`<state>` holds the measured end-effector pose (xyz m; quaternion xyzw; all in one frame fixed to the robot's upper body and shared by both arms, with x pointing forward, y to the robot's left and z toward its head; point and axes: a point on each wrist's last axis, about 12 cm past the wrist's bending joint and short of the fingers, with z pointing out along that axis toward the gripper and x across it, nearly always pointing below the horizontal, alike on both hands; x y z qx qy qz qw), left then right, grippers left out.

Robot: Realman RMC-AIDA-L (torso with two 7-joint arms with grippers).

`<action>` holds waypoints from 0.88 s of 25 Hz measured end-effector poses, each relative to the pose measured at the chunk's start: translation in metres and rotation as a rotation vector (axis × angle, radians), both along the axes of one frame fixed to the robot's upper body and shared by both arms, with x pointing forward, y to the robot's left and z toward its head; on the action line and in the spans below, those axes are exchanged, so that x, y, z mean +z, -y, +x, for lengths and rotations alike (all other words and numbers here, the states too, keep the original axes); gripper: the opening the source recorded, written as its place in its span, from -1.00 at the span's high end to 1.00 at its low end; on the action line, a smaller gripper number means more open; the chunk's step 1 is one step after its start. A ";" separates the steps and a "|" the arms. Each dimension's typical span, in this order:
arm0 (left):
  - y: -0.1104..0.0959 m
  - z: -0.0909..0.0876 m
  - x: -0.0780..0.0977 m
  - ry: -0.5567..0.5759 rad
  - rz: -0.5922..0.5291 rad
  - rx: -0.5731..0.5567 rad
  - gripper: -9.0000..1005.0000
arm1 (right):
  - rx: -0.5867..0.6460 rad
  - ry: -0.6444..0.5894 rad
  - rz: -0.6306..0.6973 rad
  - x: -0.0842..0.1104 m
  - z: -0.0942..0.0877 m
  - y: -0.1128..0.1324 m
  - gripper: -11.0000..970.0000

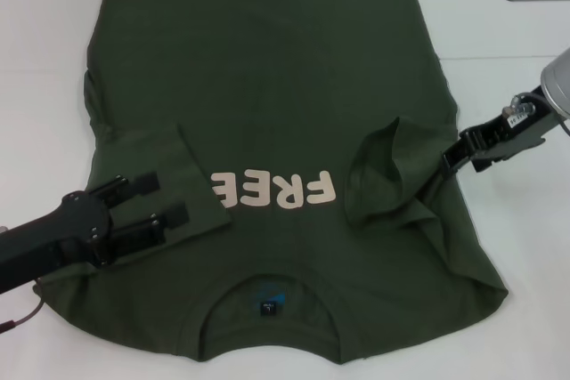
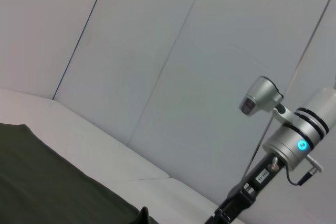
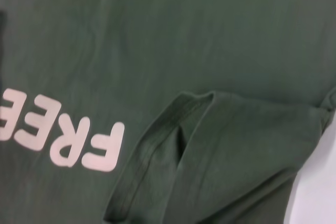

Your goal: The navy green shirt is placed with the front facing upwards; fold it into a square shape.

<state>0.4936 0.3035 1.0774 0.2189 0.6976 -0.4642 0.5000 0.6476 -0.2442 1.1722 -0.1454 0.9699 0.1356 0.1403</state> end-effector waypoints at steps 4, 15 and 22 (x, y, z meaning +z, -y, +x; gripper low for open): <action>0.000 0.000 0.000 -0.001 -0.001 0.002 -0.80 | 0.014 -0.010 0.007 -0.012 -0.004 -0.004 -0.18; 0.001 0.001 0.000 0.000 0.000 0.000 -0.80 | 0.049 0.001 -0.025 -0.034 -0.003 -0.028 -0.16; 0.000 0.001 0.000 0.000 -0.001 0.001 -0.80 | 0.050 0.063 -0.014 -0.034 0.003 -0.042 -0.16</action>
